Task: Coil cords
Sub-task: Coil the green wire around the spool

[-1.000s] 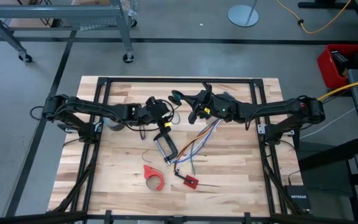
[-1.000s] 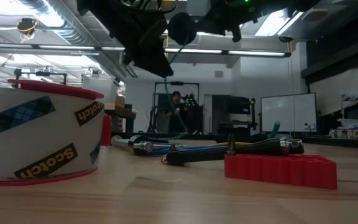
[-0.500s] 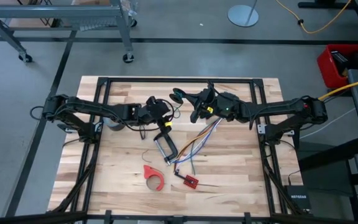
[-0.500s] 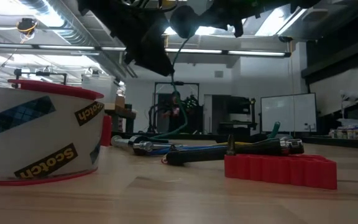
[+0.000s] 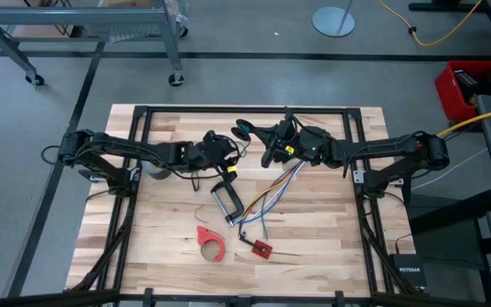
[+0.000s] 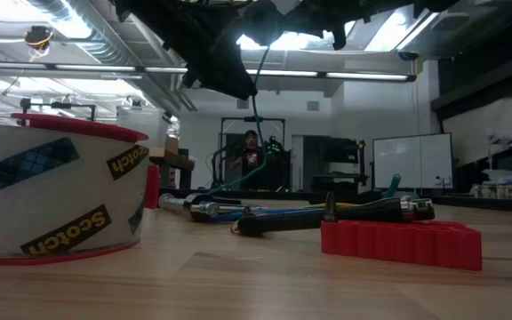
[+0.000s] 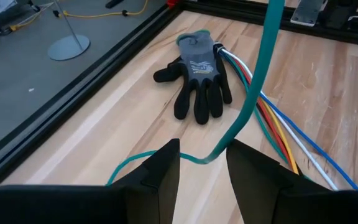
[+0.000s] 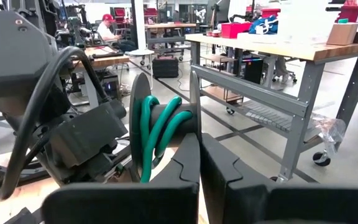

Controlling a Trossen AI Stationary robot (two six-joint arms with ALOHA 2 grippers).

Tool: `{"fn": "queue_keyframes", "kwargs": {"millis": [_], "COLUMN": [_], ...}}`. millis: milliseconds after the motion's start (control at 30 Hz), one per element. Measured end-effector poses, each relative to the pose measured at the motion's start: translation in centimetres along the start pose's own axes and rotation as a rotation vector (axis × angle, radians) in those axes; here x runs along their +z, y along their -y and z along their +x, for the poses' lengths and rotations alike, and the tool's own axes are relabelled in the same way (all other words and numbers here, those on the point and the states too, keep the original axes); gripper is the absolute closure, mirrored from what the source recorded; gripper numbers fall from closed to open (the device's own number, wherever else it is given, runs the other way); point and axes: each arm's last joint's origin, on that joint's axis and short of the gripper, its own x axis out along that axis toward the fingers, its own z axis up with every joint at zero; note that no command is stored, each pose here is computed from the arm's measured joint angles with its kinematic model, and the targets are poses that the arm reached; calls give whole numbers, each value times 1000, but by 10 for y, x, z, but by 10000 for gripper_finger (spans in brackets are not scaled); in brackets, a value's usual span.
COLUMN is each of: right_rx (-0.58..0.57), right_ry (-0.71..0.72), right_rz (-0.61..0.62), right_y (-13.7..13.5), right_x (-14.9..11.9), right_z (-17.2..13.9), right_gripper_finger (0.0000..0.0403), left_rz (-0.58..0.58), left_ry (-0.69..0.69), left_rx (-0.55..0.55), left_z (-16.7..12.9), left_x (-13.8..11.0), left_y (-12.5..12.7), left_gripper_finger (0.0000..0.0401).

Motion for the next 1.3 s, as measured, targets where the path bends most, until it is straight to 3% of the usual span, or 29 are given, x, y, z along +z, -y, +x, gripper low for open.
{"fn": "queue_keyframes", "kwargs": {"millis": [233, 867, 1133, 1300], "right_rx": [0, 18, 18, 18], "right_ry": [2, 36, 39, 40], "right_rz": [1, 12, 12, 13], "right_y": [0, -1, -1, -1], "right_x": [0, 4, 4, 4], "right_z": [0, 0, 0, 0], "right_gripper_finger": [403, 403, 403, 403], "left_rz": [-6, -10, 58, -5], "left_ry": [10, -4, -26, -14], "left_rx": [0, -6, -44, -60], "left_z": [0, 0, 0, 0], "left_x": [1, 0, -2, -1], "left_y": [-1, -1, 1, 2], "left_gripper_finger": [282, 369, 315, 269]}}
